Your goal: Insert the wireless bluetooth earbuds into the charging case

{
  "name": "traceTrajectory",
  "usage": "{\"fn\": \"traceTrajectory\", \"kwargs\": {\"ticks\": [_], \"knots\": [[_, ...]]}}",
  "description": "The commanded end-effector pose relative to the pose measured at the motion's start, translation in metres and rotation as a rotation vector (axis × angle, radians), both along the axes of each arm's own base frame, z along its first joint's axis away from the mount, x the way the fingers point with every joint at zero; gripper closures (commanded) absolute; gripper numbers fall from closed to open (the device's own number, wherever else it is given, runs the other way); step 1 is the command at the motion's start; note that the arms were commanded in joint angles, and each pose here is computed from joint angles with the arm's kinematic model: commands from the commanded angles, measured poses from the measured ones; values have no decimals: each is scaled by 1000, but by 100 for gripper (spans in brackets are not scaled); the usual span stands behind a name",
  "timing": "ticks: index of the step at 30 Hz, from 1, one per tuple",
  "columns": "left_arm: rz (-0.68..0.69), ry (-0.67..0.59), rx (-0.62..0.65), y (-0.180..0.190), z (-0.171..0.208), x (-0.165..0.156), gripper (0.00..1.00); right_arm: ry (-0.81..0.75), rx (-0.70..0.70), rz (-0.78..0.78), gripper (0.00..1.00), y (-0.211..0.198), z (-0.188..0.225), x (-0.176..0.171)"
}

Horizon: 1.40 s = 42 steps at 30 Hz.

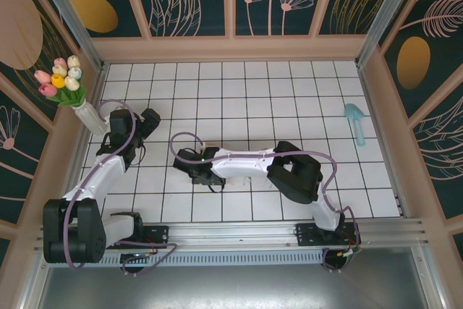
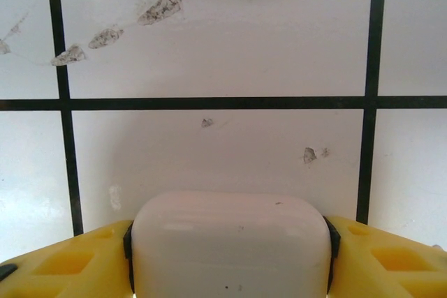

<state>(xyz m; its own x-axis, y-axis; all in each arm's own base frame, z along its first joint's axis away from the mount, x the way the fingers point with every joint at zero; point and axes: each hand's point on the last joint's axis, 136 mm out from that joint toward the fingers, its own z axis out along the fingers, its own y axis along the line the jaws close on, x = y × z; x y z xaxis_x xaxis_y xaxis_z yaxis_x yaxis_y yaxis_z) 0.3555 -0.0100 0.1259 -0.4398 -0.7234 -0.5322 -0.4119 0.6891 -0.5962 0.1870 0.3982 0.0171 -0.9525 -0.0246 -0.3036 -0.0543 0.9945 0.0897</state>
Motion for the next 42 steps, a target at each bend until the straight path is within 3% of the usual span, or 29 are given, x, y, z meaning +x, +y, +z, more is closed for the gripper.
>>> {"fn": "traceTrajectory", "kwargs": {"ticks": [1,7,17,34,42], "knots": [[-21,-77,-28,-5,25,11,1,55,-9,3,42,1,-22,-15],[-67,-138,-70,-15,41,14,1,16,29,-4,47,4,-3,-9],[-143,-262,-123,-30,74,13,1,-84,135,-55,47,-5,54,22],[-420,-488,-330,-85,92,0,1,-260,459,-245,47,-69,153,166],[-667,-591,-410,-153,105,-19,1,-278,635,-315,47,-84,179,213]]}}
